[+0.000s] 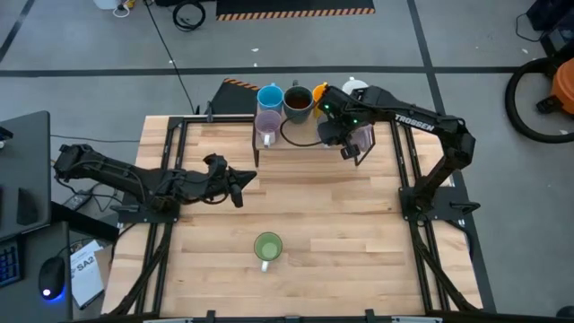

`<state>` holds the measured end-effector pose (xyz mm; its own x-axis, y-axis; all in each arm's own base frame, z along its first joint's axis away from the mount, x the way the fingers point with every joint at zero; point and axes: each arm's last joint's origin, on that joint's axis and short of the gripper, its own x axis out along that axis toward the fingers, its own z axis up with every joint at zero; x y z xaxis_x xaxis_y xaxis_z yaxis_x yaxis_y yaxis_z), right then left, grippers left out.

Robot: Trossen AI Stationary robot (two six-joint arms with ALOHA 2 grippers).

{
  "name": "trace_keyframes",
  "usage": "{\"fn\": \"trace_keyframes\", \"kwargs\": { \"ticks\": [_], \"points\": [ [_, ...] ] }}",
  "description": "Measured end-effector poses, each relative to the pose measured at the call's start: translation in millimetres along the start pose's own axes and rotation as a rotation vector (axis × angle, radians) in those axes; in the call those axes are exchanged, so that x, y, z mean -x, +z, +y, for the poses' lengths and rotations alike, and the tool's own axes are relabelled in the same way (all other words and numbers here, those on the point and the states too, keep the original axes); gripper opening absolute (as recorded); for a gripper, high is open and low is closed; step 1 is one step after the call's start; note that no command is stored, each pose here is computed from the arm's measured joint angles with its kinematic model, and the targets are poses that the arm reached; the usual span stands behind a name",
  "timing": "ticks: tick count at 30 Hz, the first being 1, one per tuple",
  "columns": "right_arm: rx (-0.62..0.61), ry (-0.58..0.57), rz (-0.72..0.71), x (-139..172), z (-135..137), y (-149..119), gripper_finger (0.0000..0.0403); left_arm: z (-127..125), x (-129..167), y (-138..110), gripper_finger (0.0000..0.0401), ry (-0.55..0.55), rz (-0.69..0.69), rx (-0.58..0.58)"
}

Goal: Place coffee mugs
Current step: Put the white mug on the shelf

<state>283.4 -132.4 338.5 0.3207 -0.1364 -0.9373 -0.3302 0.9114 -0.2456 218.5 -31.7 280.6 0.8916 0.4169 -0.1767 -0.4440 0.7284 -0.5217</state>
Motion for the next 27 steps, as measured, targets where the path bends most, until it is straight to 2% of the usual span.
{"fn": "trace_keyframes", "kwargs": {
  "ticks": [10,27],
  "points": [
    [-0.002,0.005,0.006,-3,-1,0,0.0079,0,0,0,0.0015,-0.001,-0.001,0.001],
    [-0.018,-0.085,0.019,12,-8,1,0.0128,0,0,0,0.0015,0.000,-0.001,0.000]
  ]
}}
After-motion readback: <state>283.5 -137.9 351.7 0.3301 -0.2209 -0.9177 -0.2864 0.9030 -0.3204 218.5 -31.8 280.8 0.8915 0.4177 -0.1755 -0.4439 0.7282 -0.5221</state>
